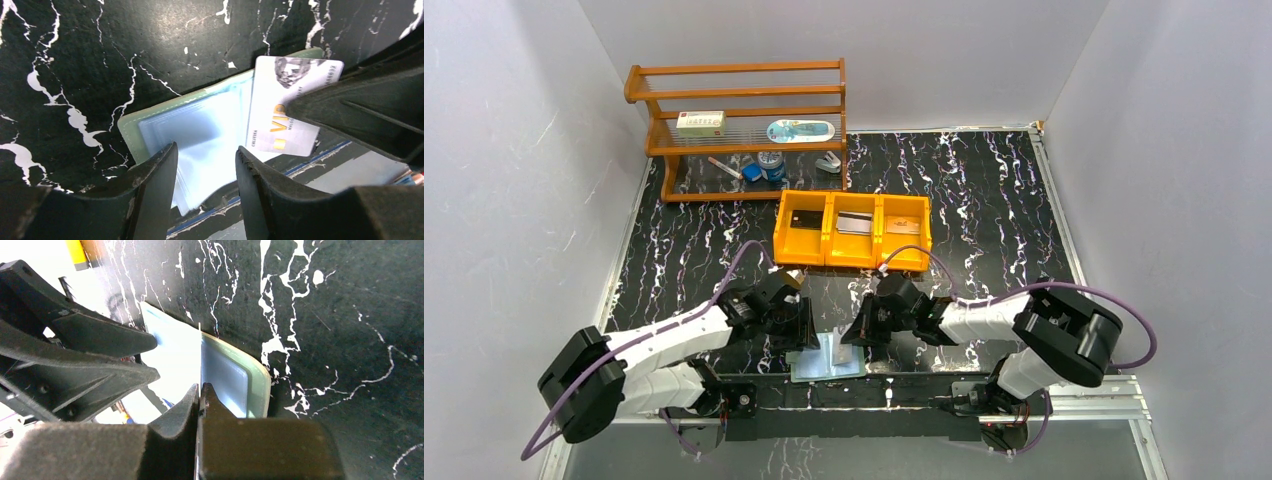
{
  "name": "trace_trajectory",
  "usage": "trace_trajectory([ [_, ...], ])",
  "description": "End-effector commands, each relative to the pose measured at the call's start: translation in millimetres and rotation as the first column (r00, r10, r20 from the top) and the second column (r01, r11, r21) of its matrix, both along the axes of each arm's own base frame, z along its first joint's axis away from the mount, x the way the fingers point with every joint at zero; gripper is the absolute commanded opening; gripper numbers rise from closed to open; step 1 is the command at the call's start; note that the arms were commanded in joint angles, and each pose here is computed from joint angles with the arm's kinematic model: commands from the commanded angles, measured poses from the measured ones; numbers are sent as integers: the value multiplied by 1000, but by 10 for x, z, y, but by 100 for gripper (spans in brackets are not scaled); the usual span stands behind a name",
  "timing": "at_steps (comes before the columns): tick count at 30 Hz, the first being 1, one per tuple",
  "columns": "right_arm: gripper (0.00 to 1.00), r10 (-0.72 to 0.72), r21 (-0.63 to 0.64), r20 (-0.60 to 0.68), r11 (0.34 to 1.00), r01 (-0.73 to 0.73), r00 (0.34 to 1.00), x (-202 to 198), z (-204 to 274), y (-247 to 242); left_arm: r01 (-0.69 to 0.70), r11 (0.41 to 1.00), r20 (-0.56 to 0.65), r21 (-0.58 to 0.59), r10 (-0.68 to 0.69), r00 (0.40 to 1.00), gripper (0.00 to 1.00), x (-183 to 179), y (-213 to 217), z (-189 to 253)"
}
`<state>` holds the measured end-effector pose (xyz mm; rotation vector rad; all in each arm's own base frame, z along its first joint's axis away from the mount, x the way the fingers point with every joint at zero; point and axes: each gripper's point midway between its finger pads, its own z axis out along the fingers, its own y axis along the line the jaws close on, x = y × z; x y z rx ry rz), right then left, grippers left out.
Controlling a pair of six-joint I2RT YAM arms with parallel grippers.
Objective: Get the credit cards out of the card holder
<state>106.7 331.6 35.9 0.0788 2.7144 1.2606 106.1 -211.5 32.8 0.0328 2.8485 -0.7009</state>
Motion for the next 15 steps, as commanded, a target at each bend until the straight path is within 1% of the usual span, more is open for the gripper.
trace_trajectory([
  [1,4,-18,-10,64,1000,18,998,110,140,7,29,996,-42,89,-25,999,45,-73,129,-143],
  [4,4,-23,-23,108,999,25,994,179,283,7,56,993,-104,104,-45,994,43,-186,140,-300],
  [8,5,-66,-63,191,995,79,979,321,463,-92,69,977,-152,200,-39,988,40,-314,301,-530],
  [11,6,-100,-69,246,990,121,964,411,618,-163,75,966,-174,249,-31,984,38,-374,380,-633],
  [15,6,-140,-84,315,981,174,939,522,774,-279,81,970,-155,229,-46,987,38,-328,285,-591],
])
